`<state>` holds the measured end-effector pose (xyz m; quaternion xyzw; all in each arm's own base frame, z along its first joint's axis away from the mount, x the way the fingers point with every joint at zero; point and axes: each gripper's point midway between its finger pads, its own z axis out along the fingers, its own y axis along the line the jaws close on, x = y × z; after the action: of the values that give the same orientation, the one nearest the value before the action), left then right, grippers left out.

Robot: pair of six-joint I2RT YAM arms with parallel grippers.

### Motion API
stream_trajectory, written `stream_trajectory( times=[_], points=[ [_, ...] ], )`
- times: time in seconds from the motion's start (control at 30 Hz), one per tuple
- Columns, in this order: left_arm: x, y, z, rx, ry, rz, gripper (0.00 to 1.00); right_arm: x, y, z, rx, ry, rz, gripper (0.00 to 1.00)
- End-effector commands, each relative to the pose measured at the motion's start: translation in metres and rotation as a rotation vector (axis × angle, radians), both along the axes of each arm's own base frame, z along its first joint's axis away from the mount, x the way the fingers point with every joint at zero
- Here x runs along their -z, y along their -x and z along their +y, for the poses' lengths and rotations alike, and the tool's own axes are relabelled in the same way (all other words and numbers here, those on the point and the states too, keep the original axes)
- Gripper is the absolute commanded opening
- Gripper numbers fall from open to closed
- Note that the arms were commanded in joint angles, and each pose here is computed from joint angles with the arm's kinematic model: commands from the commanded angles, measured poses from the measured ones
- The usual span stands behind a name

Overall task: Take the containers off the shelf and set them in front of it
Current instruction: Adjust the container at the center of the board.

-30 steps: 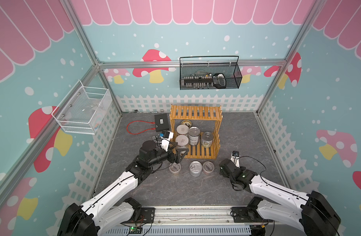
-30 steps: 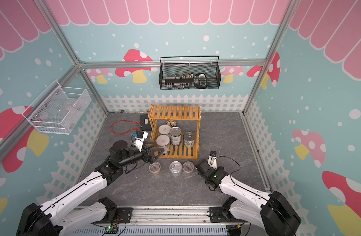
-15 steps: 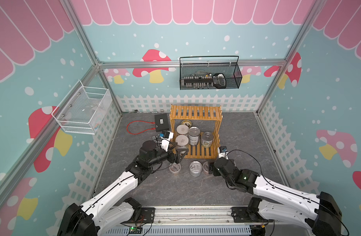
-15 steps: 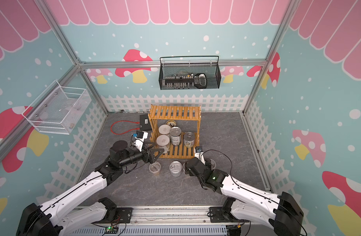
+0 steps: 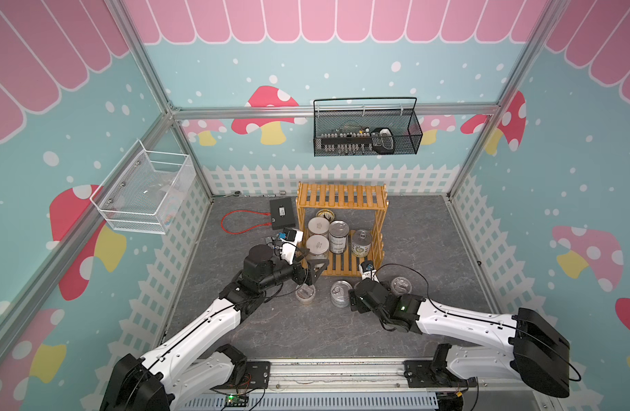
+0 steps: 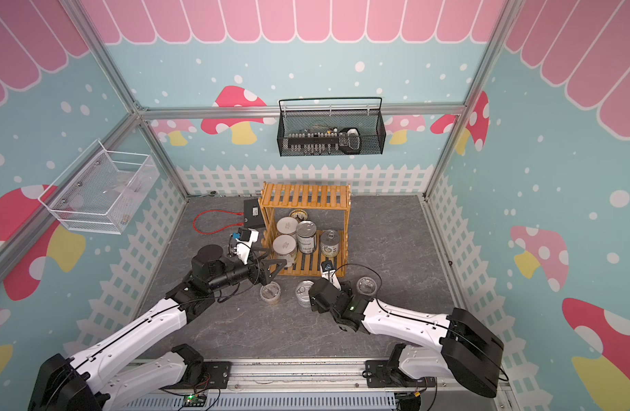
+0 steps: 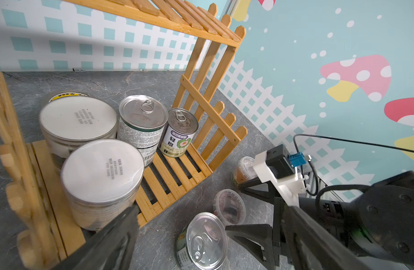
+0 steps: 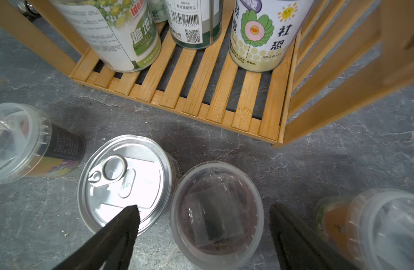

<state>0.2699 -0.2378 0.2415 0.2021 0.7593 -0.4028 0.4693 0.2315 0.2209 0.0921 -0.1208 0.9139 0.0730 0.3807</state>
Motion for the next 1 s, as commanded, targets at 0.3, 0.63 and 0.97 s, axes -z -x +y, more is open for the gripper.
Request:
stream_trajectory(
  times=[0.3,0.63,0.97],
  points=[
    [-0.014,-0.001,0.001,-0.004,0.002,-0.038,0.99,0.009,-0.008,-0.005,0.039,-0.032,0.024,0.87],
    [-0.014,0.0,0.0,0.0,0.004,-0.039,0.99,0.021,-0.007,-0.017,0.063,0.001,0.055,0.84],
    [-0.013,-0.001,-0.001,0.002,0.002,-0.035,0.99,0.02,-0.007,-0.029,0.099,0.009,0.056,0.83]
  ],
)
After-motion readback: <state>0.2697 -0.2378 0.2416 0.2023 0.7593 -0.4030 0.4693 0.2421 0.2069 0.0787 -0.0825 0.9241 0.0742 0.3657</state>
